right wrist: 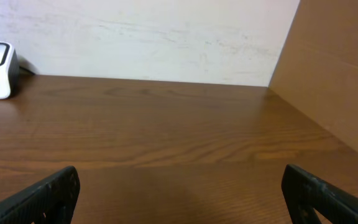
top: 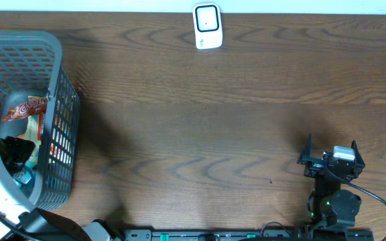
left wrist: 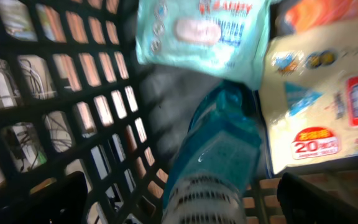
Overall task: Scan the item barcode
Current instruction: 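Grasp the teal bottle with the left gripper and lift it, then carry the teal bottle to the table center below the scanner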
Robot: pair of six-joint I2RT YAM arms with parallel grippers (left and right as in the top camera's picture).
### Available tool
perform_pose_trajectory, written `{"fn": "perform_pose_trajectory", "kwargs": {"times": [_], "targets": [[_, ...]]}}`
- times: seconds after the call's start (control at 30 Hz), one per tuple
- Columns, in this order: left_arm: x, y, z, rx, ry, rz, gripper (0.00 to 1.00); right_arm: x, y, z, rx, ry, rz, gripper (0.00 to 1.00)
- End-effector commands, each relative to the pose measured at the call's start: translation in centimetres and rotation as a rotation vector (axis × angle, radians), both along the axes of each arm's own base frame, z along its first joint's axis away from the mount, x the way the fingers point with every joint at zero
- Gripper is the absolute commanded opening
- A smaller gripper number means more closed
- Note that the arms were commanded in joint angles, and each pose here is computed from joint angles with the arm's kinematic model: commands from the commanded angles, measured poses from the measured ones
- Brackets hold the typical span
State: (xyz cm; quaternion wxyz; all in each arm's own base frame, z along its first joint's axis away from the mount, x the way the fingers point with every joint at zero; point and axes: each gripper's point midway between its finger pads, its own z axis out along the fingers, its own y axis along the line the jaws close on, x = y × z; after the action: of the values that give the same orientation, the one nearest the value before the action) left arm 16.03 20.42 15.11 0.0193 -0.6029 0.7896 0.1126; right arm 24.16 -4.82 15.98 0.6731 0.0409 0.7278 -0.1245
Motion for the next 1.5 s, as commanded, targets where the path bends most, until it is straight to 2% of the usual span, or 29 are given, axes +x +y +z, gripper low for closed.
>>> {"fn": "perform_pose_trajectory", "kwargs": {"times": [0.0, 0.13, 0.17, 0.3, 0.37, 0.43, 0.5, 0.57, 0.83, 1.0, 1.47], "targets": [[0.4, -1.0, -1.3, -0.058, -0.031, -0.023, 0.98, 0.0, 0.1, -0.1, -0.010, 0.005, 0.007, 0.99], [0.8, -1.4, -2.6, -0.079, -0.055, -0.027, 0.99, 0.0, 0.1, -0.1, -0.010, 0.005, 0.007, 0.99], [0.9, -1.4, -3.0, -0.080, -0.057, -0.027, 0.96, 0.0, 0.1, -0.1, -0.010, 0.005, 0.007, 0.99], [0.8, -1.6, -4.1, -0.087, -0.057, -0.026, 0.81, 0.0, 0.1, -0.1, -0.010, 0.005, 0.007, 0.99], [0.6, -1.8, -4.8, -0.095, -0.052, -0.023, 0.65, 0.0, 0.1, -0.1, -0.010, 0.005, 0.007, 0.99], [0.4, -1.9, -5.1, -0.099, -0.047, -0.023, 0.53, 0.0, 0.1, -0.1, -0.010, 0.005, 0.007, 0.99], [0.5, -1.9, -5.0, -0.097, -0.050, -0.023, 0.46, 0.0, 0.1, -0.1, -0.010, 0.005, 0.007, 0.99], [0.6, -1.8, -4.9, -0.090, -0.057, -0.024, 0.42, 0.0, 0.1, -0.1, -0.010, 0.005, 0.007, 0.99], [1.1, -1.3, -3.5, -0.046, -0.102, -0.028, 0.42, 0.0, 0.1, -0.1, -0.010, 0.005, 0.007, 0.99], [1.9, -0.5, -0.5, 0.033, -0.182, -0.033, 0.42, 0.0, 0.1, -0.1, -0.010, 0.005, 0.007, 0.99], [2.7, -0.2, 13.1, 0.337, -0.542, -0.013, 0.42, 0.0, 0.1, -0.1, -0.010, 0.005, 0.007, 0.99]]}}
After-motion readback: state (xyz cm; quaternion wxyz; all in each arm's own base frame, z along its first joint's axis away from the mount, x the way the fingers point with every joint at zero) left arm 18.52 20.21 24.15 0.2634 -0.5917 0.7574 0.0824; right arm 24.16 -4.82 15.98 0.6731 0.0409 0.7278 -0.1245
